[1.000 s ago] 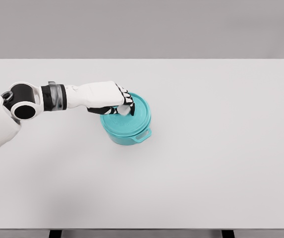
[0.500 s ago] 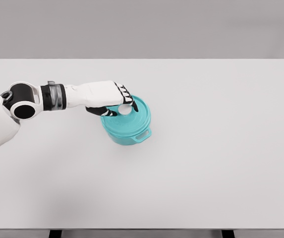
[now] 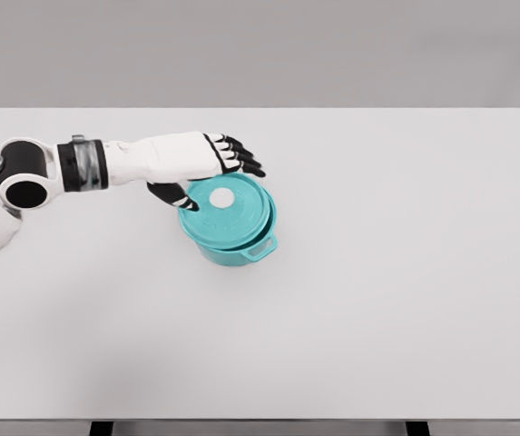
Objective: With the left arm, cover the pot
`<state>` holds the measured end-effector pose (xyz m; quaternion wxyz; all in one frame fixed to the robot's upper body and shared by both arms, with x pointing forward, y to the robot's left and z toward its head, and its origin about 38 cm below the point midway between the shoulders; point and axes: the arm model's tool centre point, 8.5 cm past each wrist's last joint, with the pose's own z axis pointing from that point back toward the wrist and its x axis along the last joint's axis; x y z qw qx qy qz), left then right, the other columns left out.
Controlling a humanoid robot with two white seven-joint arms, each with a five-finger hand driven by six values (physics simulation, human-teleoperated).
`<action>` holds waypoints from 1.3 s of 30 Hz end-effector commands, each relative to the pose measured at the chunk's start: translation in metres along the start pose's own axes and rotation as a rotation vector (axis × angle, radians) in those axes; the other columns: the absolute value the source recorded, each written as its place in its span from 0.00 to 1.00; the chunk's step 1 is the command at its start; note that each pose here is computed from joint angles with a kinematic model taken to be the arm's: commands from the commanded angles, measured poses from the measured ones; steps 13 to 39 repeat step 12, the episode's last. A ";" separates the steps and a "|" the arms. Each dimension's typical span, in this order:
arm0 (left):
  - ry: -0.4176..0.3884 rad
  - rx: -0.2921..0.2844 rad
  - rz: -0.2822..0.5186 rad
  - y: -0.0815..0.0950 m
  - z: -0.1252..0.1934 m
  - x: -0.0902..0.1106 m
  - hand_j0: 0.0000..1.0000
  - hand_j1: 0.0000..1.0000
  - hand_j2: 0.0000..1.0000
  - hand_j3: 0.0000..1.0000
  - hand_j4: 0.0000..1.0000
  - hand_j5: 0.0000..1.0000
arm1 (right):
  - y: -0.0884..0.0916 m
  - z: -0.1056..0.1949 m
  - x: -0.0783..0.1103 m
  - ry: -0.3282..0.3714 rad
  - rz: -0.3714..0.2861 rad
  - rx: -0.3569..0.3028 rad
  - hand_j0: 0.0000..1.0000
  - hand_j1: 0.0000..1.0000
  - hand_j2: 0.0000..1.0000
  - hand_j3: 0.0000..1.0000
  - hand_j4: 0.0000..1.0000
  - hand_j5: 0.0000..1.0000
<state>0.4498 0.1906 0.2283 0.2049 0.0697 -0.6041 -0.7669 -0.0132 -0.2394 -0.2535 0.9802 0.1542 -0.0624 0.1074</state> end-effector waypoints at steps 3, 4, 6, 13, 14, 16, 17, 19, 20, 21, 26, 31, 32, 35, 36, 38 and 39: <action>0.019 0.040 0.064 0.016 0.050 -0.006 1.00 1.00 1.00 1.00 1.00 1.00 | 0.000 0.000 0.000 -0.001 0.001 0.000 1.00 1.00 1.00 1.00 1.00 1.00; 0.031 0.051 0.086 0.019 0.067 -0.008 1.00 1.00 1.00 1.00 1.00 1.00 | 0.000 0.000 0.000 -0.001 0.001 0.000 1.00 1.00 1.00 1.00 1.00 1.00; 0.082 0.041 0.101 0.020 0.097 -0.014 1.00 1.00 1.00 1.00 1.00 1.00 | 0.000 0.000 0.000 -0.001 0.001 0.000 1.00 1.00 1.00 1.00 1.00 1.00; 0.266 0.007 0.181 -0.003 0.171 -0.042 1.00 1.00 1.00 1.00 1.00 1.00 | 0.000 0.000 0.000 0.001 0.000 0.000 1.00 1.00 1.00 1.00 1.00 1.00; 0.266 0.007 0.181 -0.003 0.171 -0.042 1.00 1.00 1.00 1.00 1.00 1.00 | 0.000 0.000 0.000 0.001 0.000 0.000 1.00 1.00 1.00 1.00 1.00 1.00; 0.266 0.007 0.181 -0.003 0.171 -0.042 1.00 1.00 1.00 1.00 1.00 1.00 | 0.000 0.000 0.000 0.001 0.000 0.000 1.00 1.00 1.00 1.00 1.00 1.00; 0.266 0.007 0.181 -0.003 0.171 -0.042 1.00 1.00 1.00 1.00 1.00 1.00 | 0.000 0.000 0.000 0.001 0.000 0.000 1.00 1.00 1.00 1.00 1.00 1.00; 0.266 0.007 0.181 -0.003 0.171 -0.042 1.00 1.00 1.00 1.00 1.00 1.00 | 0.000 0.000 0.000 0.001 0.000 0.000 1.00 1.00 1.00 1.00 1.00 1.00; 0.266 0.007 0.181 -0.003 0.171 -0.042 1.00 1.00 1.00 1.00 1.00 1.00 | 0.000 0.000 0.000 0.001 0.000 0.000 1.00 1.00 1.00 1.00 1.00 1.00; 0.266 0.007 0.181 -0.003 0.171 -0.042 1.00 1.00 1.00 1.00 1.00 1.00 | 0.000 0.000 0.000 0.001 0.000 0.000 1.00 1.00 1.00 1.00 1.00 1.00; 0.266 0.007 0.181 -0.003 0.171 -0.042 1.00 1.00 1.00 1.00 1.00 1.00 | 0.000 0.000 0.000 0.001 0.000 0.000 1.00 1.00 1.00 1.00 1.00 1.00; 0.266 0.007 0.181 -0.003 0.171 -0.042 1.00 1.00 1.00 1.00 1.00 1.00 | 0.000 0.000 0.000 0.001 0.000 0.000 1.00 1.00 1.00 1.00 1.00 1.00; 0.266 0.007 0.181 -0.003 0.171 -0.042 1.00 1.00 1.00 1.00 1.00 1.00 | 0.000 0.000 0.000 0.001 0.000 0.000 1.00 1.00 1.00 1.00 1.00 1.00; 0.266 0.007 0.181 -0.003 0.171 -0.042 1.00 1.00 1.00 1.00 1.00 1.00 | 0.000 0.000 0.000 0.001 0.000 0.000 1.00 1.00 1.00 1.00 1.00 1.00; 0.266 0.007 0.181 -0.003 0.171 -0.042 1.00 1.00 1.00 1.00 1.00 1.00 | 0.000 0.000 0.000 0.001 0.000 0.000 1.00 1.00 1.00 1.00 1.00 1.00; 0.266 0.007 0.181 -0.003 0.171 -0.042 1.00 1.00 1.00 1.00 1.00 1.00 | 0.000 0.000 0.000 0.001 0.000 0.000 1.00 1.00 1.00 1.00 1.00 1.00; 0.266 0.007 0.181 -0.003 0.171 -0.042 1.00 1.00 1.00 1.00 1.00 1.00 | 0.000 0.000 0.000 0.001 0.000 0.000 1.00 1.00 1.00 1.00 1.00 1.00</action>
